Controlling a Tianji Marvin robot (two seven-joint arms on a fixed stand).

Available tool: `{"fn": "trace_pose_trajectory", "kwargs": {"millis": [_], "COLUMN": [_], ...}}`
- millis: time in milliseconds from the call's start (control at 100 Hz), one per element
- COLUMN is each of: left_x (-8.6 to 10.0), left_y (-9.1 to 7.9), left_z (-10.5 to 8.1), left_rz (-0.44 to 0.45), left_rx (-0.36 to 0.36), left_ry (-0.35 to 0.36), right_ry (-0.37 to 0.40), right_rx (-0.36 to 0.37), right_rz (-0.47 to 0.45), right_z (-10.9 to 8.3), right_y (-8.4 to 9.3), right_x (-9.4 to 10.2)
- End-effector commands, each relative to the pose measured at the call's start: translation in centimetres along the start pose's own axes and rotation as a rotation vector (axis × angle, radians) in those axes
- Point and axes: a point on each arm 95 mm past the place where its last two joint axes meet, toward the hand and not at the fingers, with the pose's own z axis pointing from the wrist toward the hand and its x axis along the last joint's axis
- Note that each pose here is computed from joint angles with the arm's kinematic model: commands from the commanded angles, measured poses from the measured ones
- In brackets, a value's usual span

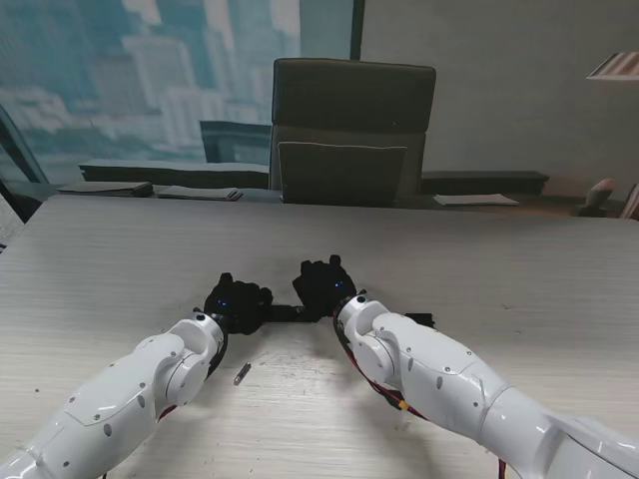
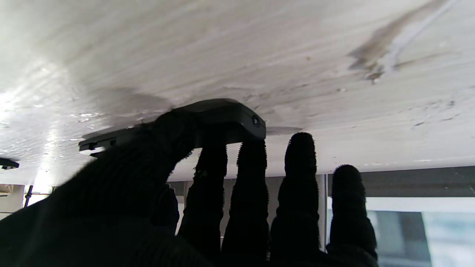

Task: Install the batteries into the remote control and close the cover

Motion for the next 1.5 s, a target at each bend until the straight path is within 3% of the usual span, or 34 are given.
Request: {"fn": "trace_pose_trajectory", "kwargs": {"millis": [0,800,1490], "left_x": [0.4,0.6,1.0], "left_y": [1.5,1.4,1.4], "left_z": [-0.5,-0.3,-0.1], "left_rz": [-0.01,-0.007,-0.008], "left_rx": [-0.052,-0.043,-0.039], "left_ry": [0.007,0.015,0.037], "right_ry": [-0.004,-0.028,-0.006], "right_rx": [0.021,0.081,0.072], "right_rz": [0.001,0.033,0.067], "right_z": [0.1,1.4,1.8], "right_y": [-0.3,-1.8,-1.7], "right_x": [0.4,0.6,0.9]}}
